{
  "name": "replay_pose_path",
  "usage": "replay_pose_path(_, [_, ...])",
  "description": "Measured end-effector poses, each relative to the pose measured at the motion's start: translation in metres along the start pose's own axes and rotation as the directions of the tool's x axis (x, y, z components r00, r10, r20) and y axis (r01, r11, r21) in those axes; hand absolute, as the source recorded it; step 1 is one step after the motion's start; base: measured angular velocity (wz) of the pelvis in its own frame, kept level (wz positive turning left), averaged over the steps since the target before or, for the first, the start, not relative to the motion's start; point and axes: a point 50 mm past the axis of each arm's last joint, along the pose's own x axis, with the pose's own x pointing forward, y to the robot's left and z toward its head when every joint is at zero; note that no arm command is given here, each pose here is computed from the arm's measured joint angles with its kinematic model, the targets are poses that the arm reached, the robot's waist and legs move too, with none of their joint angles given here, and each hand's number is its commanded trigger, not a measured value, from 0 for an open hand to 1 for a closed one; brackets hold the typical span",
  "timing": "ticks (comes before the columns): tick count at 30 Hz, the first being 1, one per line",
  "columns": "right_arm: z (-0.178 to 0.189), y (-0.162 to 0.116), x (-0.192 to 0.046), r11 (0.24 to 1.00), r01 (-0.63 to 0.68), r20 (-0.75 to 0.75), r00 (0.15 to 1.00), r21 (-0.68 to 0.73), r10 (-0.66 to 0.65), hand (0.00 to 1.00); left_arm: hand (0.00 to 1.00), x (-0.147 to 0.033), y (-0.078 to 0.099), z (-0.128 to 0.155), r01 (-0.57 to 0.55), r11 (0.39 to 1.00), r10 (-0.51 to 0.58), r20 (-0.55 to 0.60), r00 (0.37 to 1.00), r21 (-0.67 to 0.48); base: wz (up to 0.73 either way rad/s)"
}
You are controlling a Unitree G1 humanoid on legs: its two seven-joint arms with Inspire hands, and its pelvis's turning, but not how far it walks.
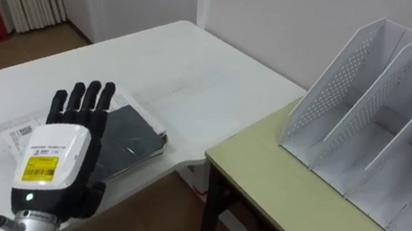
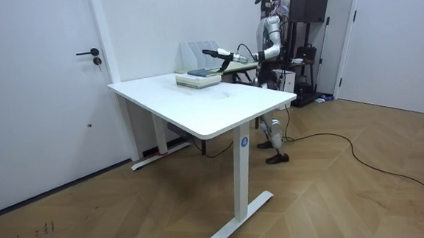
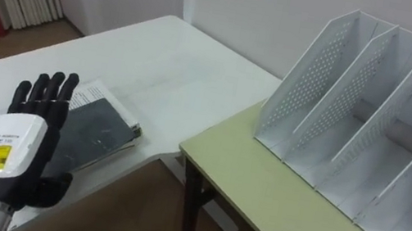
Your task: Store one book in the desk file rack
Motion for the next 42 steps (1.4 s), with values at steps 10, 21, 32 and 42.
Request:
replay_pose_path(10, [0.002, -0.004, 0.000, 1.000, 0.007, 0.004, 1.000, 0.019, -0.007, 0.00, 0.00, -0.005, -0.016, -0.012, 0.136, 0.988, -0.143, -0.093, 0.985, -0.078, -0.12])
replay_pose_path(21, [-0.010, -0.015, 0.001, 0.997, 0.041, -0.067, 0.997, 0.062, -0.037, 0.00, 0.00, -0.001, -0.039, -0.001, 0.286, 0.946, -0.298, -0.058, 0.953, -0.154, 0.14])
replay_pose_path(32, [-0.012, -0.011, 0.000, 0.998, 0.005, -0.096, 0.995, 0.068, 0.002, 0.00, 0.00, -0.005, -0.047, -0.008, 0.384, 0.911, -0.401, -0.110, 0.909, -0.151, -0.05])
replay_pose_path(42, [0.001, -0.016, 0.000, 0.997, 0.022, -0.046, 0.999, 0.073, -0.018, 0.00, 0.00, -0.003, -0.043, -0.005, 0.397, 0.904, -0.414, -0.096, 0.905, -0.158, 0.01])
